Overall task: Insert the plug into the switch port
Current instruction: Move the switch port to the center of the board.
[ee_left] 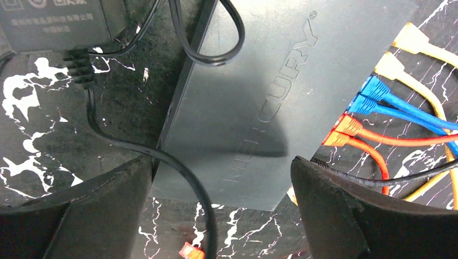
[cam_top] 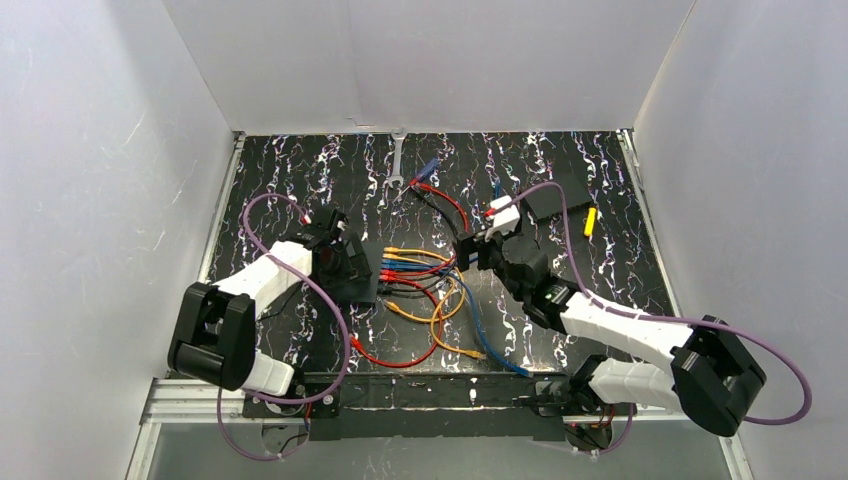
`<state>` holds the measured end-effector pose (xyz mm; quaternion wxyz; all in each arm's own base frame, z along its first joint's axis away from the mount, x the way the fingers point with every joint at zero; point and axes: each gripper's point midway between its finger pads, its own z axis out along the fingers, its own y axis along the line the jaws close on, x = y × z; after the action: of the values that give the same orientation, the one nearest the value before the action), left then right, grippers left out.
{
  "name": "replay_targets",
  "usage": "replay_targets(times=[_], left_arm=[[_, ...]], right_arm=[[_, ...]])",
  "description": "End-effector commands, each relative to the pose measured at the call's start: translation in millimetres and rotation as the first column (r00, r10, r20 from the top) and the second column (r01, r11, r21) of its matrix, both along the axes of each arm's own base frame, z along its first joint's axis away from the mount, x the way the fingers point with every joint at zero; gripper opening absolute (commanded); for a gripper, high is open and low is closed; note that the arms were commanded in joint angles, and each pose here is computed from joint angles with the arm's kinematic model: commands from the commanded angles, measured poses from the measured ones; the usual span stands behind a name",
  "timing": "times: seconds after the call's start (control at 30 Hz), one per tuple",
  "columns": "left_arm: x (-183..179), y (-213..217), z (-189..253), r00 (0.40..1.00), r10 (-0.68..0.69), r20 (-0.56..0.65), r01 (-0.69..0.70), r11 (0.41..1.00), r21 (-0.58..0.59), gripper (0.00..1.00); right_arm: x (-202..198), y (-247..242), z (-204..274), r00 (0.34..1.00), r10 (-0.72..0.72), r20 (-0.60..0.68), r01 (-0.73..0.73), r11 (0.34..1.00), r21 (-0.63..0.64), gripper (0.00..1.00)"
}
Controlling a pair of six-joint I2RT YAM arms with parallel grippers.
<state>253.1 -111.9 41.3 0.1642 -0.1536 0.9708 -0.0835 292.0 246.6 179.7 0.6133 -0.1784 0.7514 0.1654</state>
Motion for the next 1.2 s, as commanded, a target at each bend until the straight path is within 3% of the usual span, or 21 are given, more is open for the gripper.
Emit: replay_targets(times=[0.0,0.5,0.7,0.8,0.93,1.17], left_arm=[[-3.5,-28.8,-1.2,1.0,-0.006,-0.019,0.004,0.989,-0.147,0.94],[19.8,-182.6,22.3,0.982,-0.13,0.14,0.171,0.925,-0.34,0.91],[16.0,-233.6,32.2,0.953,-0.225,0.204,0.29,0.878,-0.382,0.88],[14.8,-218.1,38.2,0.942,-0.243,0.229,0.307,0.901,-0.306,0.89],[21.2,-170.9,51.7,0.929,-0.244,0.277,0.283,0.953,-0.107,0.91],[27.3,-78.9,70.6,0.958,-0.179,0.224,0.16,0.982,0.102,0.91]], right_arm=[[6.6,-20.2,22.9,0.99,-0.105,0.099,0.098,0.992,0.075,0.99],[-4.1,-45.1,16.6,0.981,-0.173,0.09,0.163,0.981,0.109,1.0],[-0.9,-61.0,7.6,0.959,-0.283,0.033,0.276,0.951,0.136,1.0],[-0.1,-61.7,6.1,0.958,-0.281,0.053,0.272,0.953,0.13,1.0],[1.3,-65.0,0.0,0.952,-0.3,0.054,0.292,0.949,0.119,1.0],[-1.8,-55.3,-1.3,0.97,-0.24,0.038,0.236,0.968,0.085,1.0]])
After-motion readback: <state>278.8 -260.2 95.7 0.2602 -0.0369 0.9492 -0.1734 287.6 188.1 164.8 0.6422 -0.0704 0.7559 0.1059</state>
